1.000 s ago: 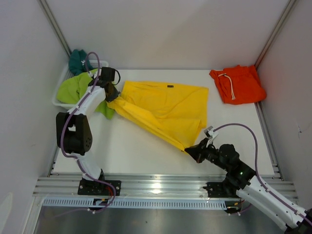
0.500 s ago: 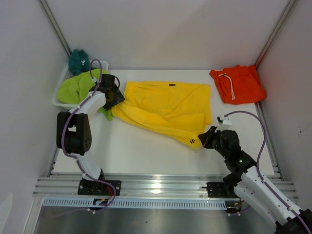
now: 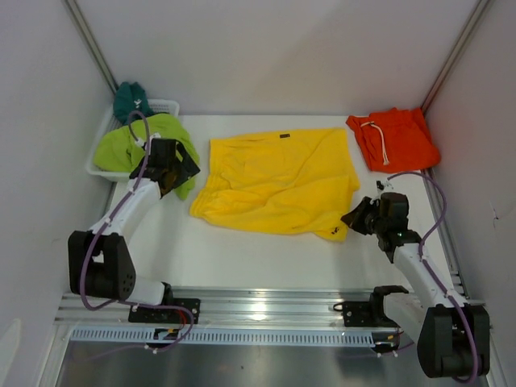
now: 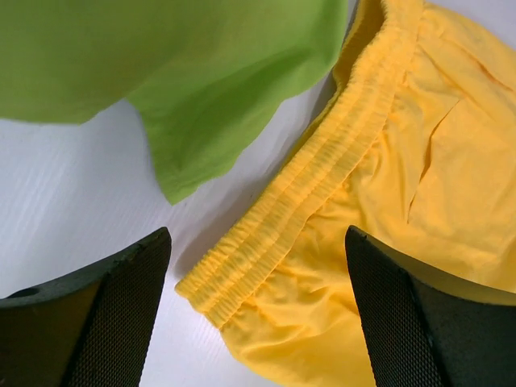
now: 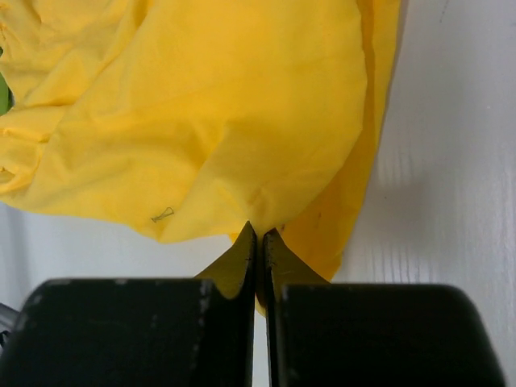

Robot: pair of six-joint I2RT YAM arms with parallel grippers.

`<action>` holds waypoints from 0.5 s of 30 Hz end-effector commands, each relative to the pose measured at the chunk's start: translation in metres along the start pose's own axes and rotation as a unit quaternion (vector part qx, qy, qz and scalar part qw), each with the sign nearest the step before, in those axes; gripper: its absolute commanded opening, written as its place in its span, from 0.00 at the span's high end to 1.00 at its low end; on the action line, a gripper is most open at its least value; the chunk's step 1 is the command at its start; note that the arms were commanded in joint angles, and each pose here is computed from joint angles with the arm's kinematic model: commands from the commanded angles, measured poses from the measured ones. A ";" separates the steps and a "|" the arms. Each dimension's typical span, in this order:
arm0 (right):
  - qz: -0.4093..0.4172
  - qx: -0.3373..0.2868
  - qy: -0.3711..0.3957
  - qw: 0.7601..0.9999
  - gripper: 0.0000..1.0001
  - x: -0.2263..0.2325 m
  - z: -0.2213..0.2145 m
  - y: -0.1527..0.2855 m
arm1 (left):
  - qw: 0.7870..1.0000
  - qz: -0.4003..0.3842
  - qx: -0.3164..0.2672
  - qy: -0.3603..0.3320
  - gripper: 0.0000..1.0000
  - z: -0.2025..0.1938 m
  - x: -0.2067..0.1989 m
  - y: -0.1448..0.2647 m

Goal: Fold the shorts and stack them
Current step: Flatten the shorts out

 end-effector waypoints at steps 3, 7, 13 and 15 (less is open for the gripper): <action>0.047 -0.019 0.025 0.998 1.00 0.024 0.032 -0.006 | 0.999 -0.028 -0.016 0.032 0.12 -0.021 0.016 0.018; 0.044 -0.020 0.027 0.998 1.00 0.027 0.040 -0.007 | 0.996 -0.076 -0.013 0.039 0.14 -0.055 0.018 0.027; 0.064 -0.008 0.041 0.997 1.00 0.032 0.035 0.000 | 0.995 -0.089 0.010 0.048 0.15 -0.101 0.031 0.025; 0.065 0.010 0.035 0.997 1.00 0.028 0.018 0.003 | 0.994 -0.096 0.010 0.056 0.15 -0.098 0.026 0.024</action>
Point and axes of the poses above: each gripper's point midway between its finger pads, its own y axis back along the fingers, its own x axis along the line the jaws close on, z = x × y, the point moved 3 cm from there along y, back along the fingers
